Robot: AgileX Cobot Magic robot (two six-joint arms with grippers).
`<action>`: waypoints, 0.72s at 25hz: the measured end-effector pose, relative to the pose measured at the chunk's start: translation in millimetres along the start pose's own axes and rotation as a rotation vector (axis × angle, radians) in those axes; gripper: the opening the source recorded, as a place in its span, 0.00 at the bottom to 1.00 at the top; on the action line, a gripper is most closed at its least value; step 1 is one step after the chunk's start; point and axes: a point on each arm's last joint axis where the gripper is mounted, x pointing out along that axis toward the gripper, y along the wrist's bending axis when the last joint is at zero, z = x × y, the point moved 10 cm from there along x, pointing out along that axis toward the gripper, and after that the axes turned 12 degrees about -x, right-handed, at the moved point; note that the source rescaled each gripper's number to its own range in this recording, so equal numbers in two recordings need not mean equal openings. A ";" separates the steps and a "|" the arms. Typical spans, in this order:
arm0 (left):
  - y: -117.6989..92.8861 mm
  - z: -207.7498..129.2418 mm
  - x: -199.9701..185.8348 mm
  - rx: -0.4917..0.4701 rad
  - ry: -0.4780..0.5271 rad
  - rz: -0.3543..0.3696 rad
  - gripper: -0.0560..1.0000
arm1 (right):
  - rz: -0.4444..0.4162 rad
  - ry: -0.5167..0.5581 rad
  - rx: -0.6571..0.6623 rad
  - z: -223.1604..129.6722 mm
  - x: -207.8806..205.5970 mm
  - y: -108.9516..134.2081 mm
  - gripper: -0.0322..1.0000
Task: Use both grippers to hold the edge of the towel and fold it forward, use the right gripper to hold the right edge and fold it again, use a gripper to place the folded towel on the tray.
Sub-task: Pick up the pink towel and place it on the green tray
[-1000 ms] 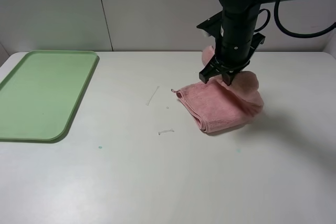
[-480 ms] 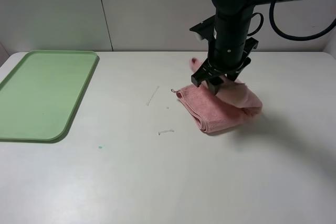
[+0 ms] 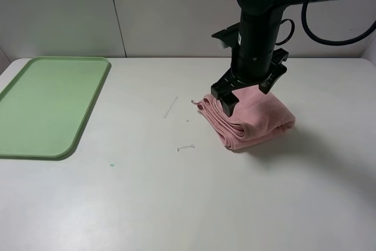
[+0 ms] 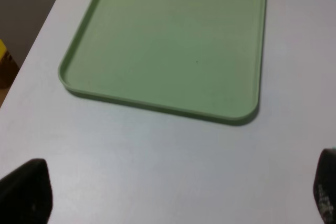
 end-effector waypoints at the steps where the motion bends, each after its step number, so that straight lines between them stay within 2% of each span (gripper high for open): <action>1: 0.0 0.0 0.0 0.000 0.000 0.000 1.00 | 0.003 0.012 0.001 -3.1 -1.8 0.5 1.00; 6: 0.0 0.0 0.0 0.000 0.000 0.000 1.00 | 0.000 0.001 0.011 -13.7 -27.9 -0.6 1.00; 13: 0.0 0.0 0.0 0.000 0.000 0.000 1.00 | -0.013 -0.165 0.042 -22.8 -92.8 -2.3 1.00; 18: 0.0 0.0 0.0 0.000 0.000 0.000 1.00 | 0.018 -0.303 0.070 -33.0 -139.2 5.4 1.00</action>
